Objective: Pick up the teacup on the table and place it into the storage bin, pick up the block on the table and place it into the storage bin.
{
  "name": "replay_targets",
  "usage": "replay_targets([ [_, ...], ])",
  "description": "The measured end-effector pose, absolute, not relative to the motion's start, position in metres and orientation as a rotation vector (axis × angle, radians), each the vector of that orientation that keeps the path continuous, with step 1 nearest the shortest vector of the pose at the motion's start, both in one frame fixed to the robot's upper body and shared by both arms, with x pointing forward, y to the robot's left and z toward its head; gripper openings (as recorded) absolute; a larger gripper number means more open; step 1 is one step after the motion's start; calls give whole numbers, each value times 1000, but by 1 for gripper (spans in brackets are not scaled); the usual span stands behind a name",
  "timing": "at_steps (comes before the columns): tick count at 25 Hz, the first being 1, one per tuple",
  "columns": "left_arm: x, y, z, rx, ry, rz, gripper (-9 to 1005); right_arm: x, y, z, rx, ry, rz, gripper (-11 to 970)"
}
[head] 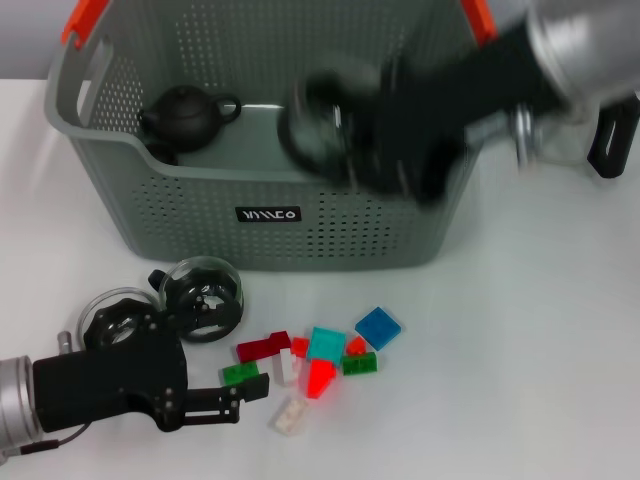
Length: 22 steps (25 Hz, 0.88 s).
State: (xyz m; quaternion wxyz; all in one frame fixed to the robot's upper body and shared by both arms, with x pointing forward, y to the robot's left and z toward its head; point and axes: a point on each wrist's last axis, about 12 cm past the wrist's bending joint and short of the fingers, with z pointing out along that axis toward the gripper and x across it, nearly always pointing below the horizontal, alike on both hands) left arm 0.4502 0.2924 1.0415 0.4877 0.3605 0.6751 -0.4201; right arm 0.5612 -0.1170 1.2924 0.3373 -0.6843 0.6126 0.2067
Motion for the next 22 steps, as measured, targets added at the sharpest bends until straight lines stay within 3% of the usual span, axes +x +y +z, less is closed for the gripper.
replay_targets([
  [7, 451, 292, 1042, 874, 1637, -1019, 934, 598, -121, 1303, -1510, 1595, 481, 58],
  [15, 453, 292, 1042, 875, 1637, -1015, 934, 647, -114, 1267, -1307, 1819, 421, 58],
  [22, 454, 292, 1042, 875, 1640, -1010, 934, 671, -106, 1237, -1246, 1903, 357, 58],
])
